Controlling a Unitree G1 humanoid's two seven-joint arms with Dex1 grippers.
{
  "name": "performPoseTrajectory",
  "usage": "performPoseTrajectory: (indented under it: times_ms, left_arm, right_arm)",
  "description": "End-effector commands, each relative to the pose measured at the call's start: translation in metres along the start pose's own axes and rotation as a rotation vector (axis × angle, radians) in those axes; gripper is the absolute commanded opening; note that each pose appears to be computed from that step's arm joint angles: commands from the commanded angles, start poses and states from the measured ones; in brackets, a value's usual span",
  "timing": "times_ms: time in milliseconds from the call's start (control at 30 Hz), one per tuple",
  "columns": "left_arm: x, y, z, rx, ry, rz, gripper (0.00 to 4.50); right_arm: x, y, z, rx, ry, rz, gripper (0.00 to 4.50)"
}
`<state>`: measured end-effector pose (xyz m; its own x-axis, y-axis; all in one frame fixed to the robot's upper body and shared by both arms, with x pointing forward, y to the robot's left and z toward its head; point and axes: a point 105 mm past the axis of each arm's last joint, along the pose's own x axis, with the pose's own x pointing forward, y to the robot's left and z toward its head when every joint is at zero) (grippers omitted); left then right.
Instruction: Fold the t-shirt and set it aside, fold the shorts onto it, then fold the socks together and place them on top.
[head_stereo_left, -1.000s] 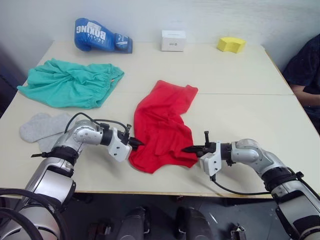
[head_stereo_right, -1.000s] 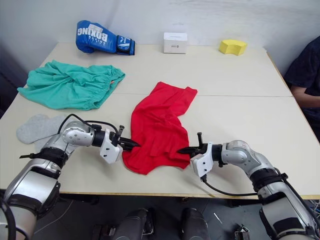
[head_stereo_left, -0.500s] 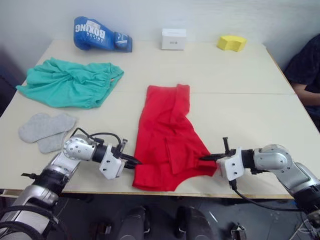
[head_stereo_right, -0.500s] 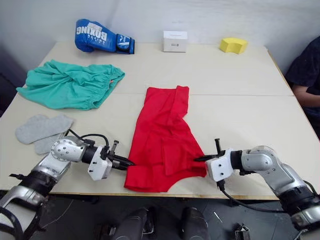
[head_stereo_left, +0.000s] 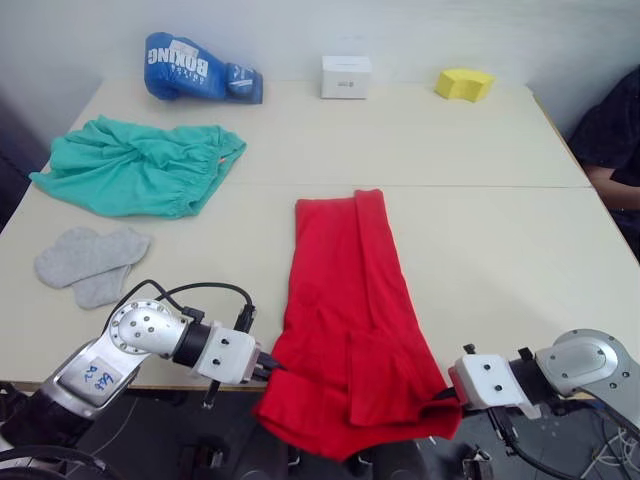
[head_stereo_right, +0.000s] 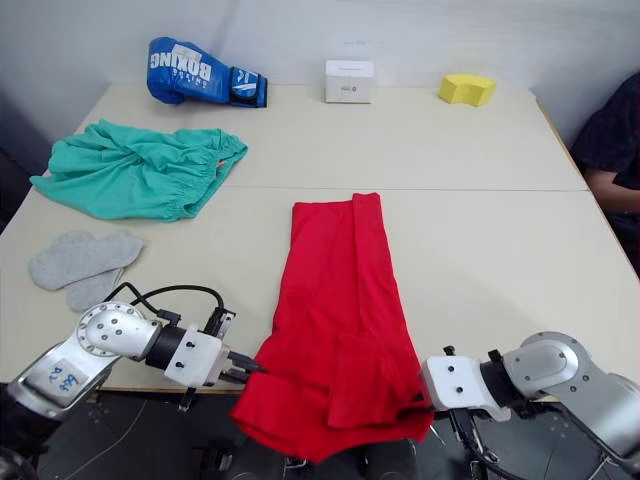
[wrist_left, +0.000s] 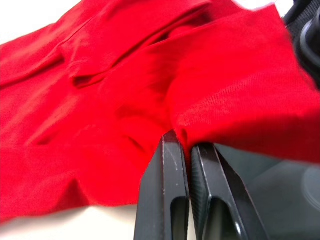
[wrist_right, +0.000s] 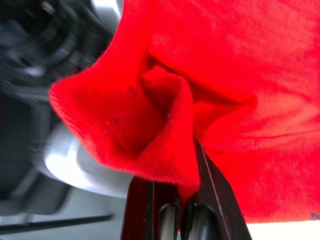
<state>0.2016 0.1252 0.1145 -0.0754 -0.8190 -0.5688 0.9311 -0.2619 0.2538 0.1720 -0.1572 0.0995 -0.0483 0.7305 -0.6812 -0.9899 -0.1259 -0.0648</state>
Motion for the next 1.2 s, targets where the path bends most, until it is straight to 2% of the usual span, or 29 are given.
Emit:
performPoseTrajectory:
  times_ms: [33,100,233,433,533,700,800,933,1200]
  left_arm:
    - [-0.009,-0.016,0.02,-0.076,-0.048,-0.084,0.0]
    - [-0.015,-0.005,0.024,-0.104,-0.074,-0.017,0.0]
    - [-0.04,0.033,0.016,-0.132,-0.086,0.129,0.0]
    - [-0.063,0.103,0.009,-0.182,-0.16,0.31,0.0]
    - [-0.065,0.13,0.002,-0.214,-0.163,0.36,0.0]
    - [-0.054,0.185,-0.007,-0.296,-0.234,0.475,0.0]
    - [-0.05,0.201,-0.008,-0.314,-0.257,0.516,0.0]
    - [-0.054,0.22,-0.009,-0.387,-0.305,0.615,0.0]
    - [-0.064,0.223,-0.025,-0.465,-0.32,0.697,0.0]
  right_arm:
    - [-0.006,0.001,0.008,-0.053,-0.027,0.005,0.02]
    - [-0.013,-0.006,0.011,-0.047,-0.047,-0.029,0.02]
    - [-0.046,-0.046,0.026,-0.035,-0.1,-0.189,0.02]
    - [-0.081,-0.107,0.045,-0.094,-0.156,-0.387,0.02]
    - [-0.088,-0.135,0.045,-0.125,-0.148,-0.462,0.02]
    - [-0.1,-0.206,0.039,-0.125,-0.182,-0.694,0.02]
    - [-0.104,-0.23,0.036,-0.112,-0.209,-0.782,0.02]
    - [-0.099,-0.246,0.036,-0.141,-0.202,-0.813,0.02]
    - [-0.081,-0.263,0.049,-0.147,-0.244,-0.812,0.02]
